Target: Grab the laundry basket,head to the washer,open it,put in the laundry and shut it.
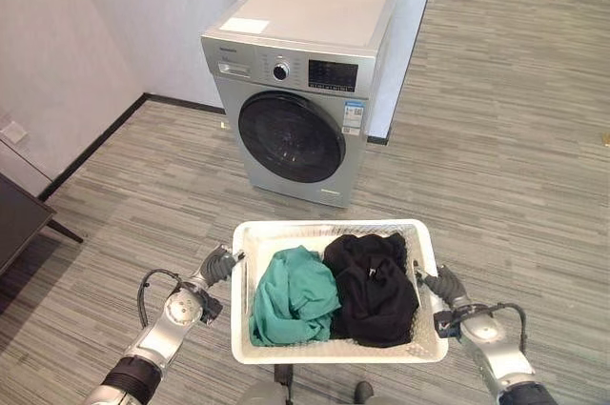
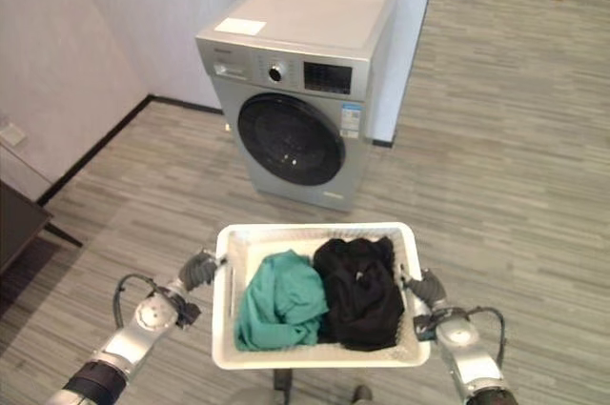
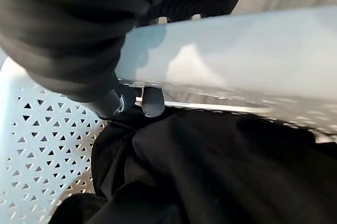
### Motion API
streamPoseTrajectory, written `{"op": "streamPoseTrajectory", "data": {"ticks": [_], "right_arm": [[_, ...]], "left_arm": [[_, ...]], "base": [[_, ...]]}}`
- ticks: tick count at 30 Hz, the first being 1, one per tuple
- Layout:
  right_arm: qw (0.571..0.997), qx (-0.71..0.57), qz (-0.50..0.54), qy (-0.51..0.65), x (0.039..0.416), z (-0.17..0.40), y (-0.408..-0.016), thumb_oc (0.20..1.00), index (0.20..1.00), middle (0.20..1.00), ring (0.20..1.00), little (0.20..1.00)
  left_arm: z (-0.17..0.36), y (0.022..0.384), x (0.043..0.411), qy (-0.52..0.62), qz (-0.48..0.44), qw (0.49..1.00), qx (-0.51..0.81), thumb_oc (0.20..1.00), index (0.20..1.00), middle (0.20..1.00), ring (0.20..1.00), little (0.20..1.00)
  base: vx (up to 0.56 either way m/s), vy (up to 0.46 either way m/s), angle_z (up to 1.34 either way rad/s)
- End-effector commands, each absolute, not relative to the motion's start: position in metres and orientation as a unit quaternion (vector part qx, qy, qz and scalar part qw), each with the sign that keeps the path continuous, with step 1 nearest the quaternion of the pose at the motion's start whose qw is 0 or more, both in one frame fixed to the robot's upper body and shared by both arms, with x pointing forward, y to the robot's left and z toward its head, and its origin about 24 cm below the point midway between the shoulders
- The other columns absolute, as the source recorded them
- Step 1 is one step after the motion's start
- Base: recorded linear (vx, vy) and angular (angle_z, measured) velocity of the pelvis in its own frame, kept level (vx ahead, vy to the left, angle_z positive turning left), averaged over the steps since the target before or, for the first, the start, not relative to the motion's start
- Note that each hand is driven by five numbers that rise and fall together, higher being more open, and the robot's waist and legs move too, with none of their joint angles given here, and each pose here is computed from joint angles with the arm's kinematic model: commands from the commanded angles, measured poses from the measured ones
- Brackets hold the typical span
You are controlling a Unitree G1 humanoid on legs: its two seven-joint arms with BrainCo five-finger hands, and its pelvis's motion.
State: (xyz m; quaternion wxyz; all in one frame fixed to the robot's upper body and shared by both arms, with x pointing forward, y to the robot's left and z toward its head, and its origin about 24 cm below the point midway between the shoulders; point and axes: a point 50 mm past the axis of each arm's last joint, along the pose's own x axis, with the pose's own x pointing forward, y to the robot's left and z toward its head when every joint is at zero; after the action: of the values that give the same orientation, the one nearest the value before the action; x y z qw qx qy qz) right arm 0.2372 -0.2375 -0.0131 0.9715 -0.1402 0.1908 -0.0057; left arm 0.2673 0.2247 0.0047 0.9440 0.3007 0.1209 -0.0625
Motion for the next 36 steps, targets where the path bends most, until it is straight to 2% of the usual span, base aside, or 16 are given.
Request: {"op": "streamPoseTrajectory", "data": {"ticks": [1, 4, 5, 10, 21, 36], "right_arm": [[0.967, -0.208, -0.118, 0.089, 0.244, 0.048, -0.307, 0.200, 0.200, 0.200, 0.200, 0.200], [0.967, -0.208, -0.118, 0.089, 0.244, 0.048, -0.307, 0.200, 0.200, 0.200, 0.200, 0.200], [0.966, -0.224, -0.122, 0.036, 0.253, 0.075, -0.308, 0.200, 0.200, 0.200, 0.200, 0.200], [0.965, -0.228, -0.125, 0.013, 0.257, 0.084, -0.305, 0.200, 0.200, 0.200, 0.200, 0.200], [0.972, -0.216, -0.089, 0.024, 0.267, 0.073, -0.280, 0.200, 0.200, 0.200, 0.200, 0.200], [0.969, -0.233, -0.082, 0.019, 0.267, 0.077, -0.283, 0.200, 0.200, 0.200, 0.200, 0.200]], "left_arm": [[0.063, 0.301, 0.290, 0.060, 0.145, 0.943, 0.294, 0.200, 0.200, 0.200, 0.200, 0.200], [0.063, 0.301, 0.290, 0.060, 0.145, 0.943, 0.294, 0.200, 0.200, 0.200, 0.200, 0.200], [0.087, 0.307, 0.291, 0.011, 0.172, 0.944, 0.281, 0.200, 0.200, 0.200, 0.200, 0.200], [0.110, 0.301, 0.302, -0.034, 0.168, 0.937, 0.303, 0.200, 0.200, 0.200, 0.200, 0.200], [0.124, 0.316, 0.298, -0.029, 0.173, 0.920, 0.351, 0.200, 0.200, 0.200, 0.200, 0.200], [0.138, 0.307, 0.309, -0.066, 0.191, 0.919, 0.338, 0.200, 0.200, 0.200, 0.200, 0.200]], "base": [[0.00, -0.016, 0.28], [0.10, 0.078, 0.12], [0.30, 0.229, 0.23], [0.31, 0.329, -0.11], [0.24, 0.366, -0.44], [0.23, 0.008, 0.02]]}}
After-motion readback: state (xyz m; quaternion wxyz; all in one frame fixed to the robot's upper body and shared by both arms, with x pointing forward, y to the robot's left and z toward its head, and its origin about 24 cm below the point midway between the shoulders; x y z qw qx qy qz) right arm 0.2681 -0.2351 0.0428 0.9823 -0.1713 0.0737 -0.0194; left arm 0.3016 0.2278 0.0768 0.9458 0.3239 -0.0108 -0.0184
